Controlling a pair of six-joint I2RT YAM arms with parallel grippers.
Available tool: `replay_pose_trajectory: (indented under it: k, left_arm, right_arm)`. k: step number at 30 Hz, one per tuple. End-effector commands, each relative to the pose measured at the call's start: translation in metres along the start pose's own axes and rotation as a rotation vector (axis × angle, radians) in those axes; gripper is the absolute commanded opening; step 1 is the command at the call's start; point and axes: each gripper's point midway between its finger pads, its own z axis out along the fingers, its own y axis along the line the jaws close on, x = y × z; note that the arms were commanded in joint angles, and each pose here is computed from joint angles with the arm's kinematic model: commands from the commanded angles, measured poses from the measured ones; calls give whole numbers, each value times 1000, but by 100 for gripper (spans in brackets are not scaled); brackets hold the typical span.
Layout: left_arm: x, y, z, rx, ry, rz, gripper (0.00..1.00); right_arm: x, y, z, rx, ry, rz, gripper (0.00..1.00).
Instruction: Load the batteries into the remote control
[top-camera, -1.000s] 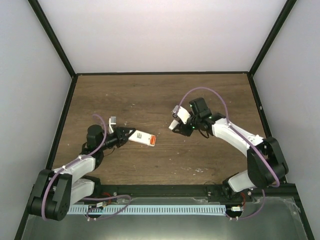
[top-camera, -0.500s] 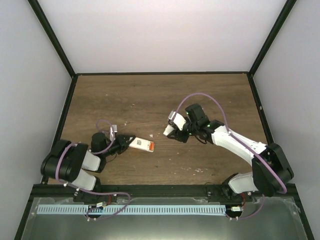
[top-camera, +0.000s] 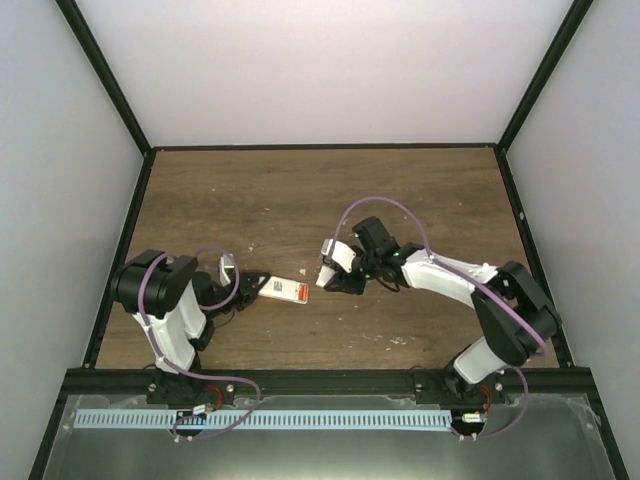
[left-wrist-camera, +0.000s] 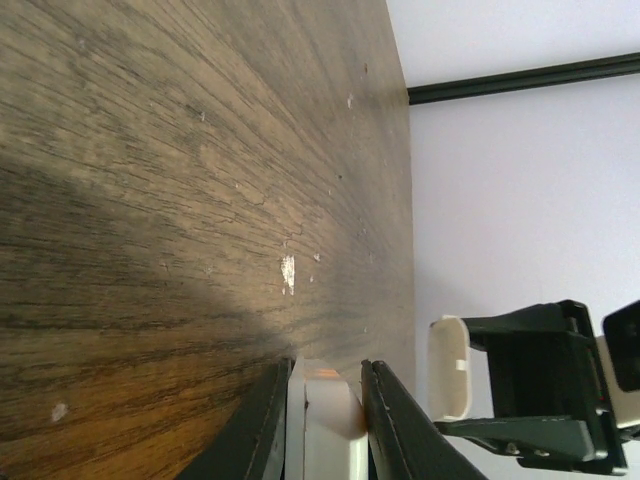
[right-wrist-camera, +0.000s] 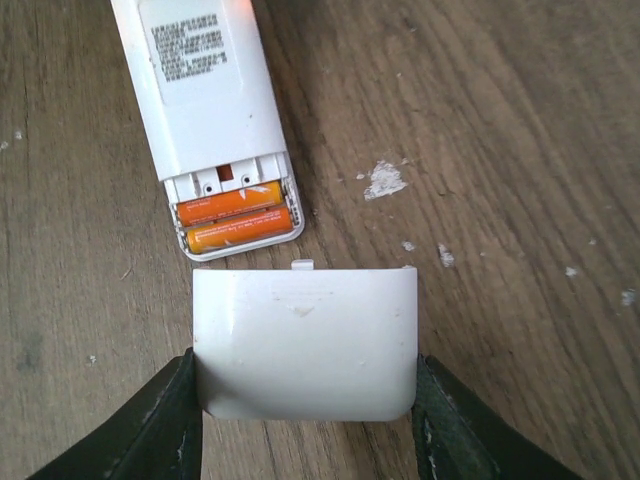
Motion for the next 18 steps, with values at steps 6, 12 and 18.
replay_pose_trajectory:
  k: [6,12,18]
  left_arm:
    - [1,-6,0,45,15,81,0]
    - [4,4,0,18,23,75,1]
    - [3,6,0,8,14,74,4]
  right_arm:
    - [-28,5,28,-67,-48,-140,39]
    - [-28,13,43,-113,-34,-161,39]
    - [-24,24,52,-170,-11,-155,40]
